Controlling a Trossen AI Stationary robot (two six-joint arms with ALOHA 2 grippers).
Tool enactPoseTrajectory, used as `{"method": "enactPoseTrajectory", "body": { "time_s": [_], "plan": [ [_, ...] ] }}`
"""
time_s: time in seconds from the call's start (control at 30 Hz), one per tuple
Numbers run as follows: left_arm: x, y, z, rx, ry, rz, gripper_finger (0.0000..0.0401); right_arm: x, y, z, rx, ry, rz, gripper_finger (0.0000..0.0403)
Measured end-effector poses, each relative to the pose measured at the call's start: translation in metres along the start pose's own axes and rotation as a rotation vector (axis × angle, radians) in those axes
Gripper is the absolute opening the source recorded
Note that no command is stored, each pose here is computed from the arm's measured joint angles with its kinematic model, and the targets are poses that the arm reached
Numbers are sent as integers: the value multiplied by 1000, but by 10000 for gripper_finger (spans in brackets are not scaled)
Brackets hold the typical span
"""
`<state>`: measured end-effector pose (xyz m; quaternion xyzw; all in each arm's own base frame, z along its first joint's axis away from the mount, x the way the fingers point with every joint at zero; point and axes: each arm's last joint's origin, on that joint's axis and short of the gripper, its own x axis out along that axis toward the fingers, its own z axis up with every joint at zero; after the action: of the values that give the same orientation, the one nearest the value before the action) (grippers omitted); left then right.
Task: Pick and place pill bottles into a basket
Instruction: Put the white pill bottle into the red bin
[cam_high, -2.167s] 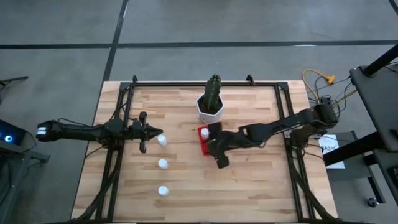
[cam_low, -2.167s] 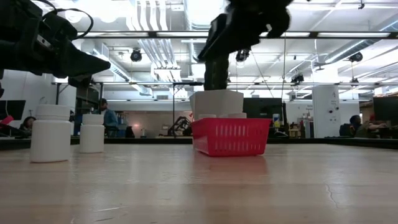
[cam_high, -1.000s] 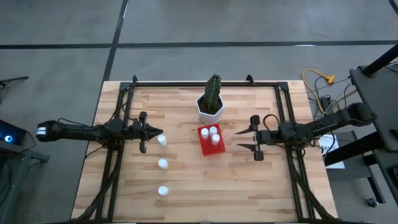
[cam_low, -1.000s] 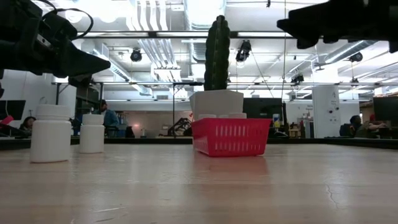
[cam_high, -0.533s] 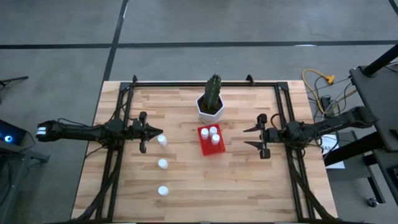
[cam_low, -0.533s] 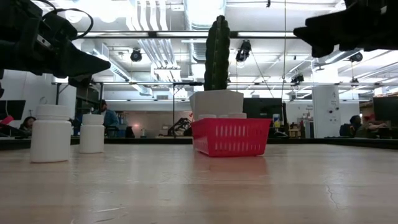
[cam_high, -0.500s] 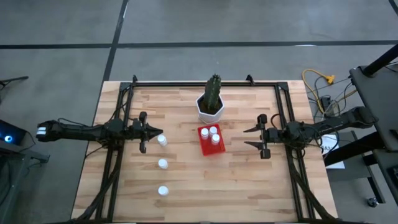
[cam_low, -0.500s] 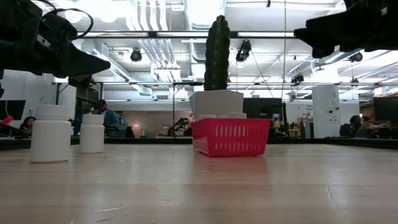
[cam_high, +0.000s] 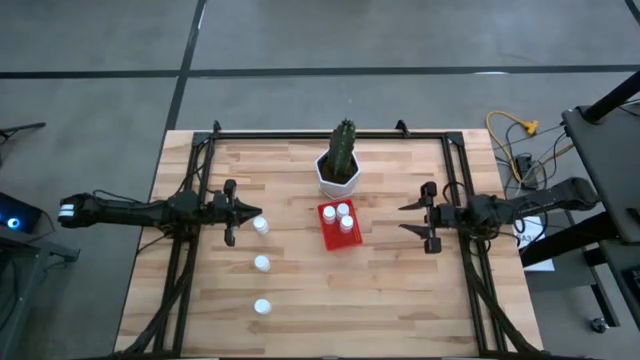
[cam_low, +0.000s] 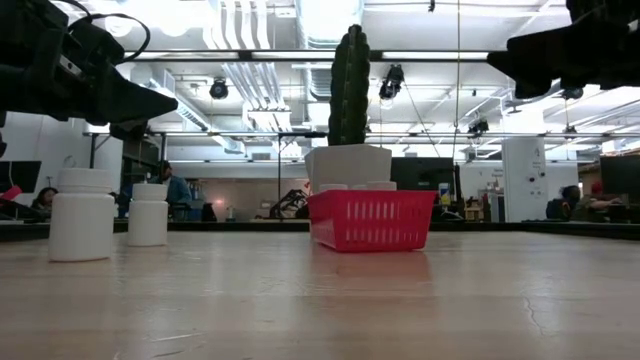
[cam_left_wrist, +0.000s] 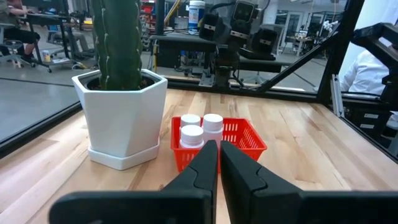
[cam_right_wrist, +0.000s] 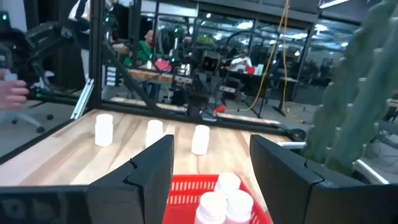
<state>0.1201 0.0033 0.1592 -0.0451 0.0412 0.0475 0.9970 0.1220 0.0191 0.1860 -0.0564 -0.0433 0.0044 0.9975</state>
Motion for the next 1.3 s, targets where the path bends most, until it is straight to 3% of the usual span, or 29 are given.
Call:
{"method": "enactPoseTrajectory", "body": {
  "time_s": [0.43,0.77,1.0,1.3],
  "plan": [
    [0,0,0,-6,-5,-1,1,-9,-1,-4,19,37,3,201],
    [-1,-1,12,-16,-124,-12,1,-10,-1,-10,18,81,8,201],
    [-1,-1,13,-19,-136,-14,1,-11,-1,-11,15,82,8,201],
    [1,-1,11,-101,-110,-20,1,-18,-2,-11,21,24,4,201]
  ]
}}
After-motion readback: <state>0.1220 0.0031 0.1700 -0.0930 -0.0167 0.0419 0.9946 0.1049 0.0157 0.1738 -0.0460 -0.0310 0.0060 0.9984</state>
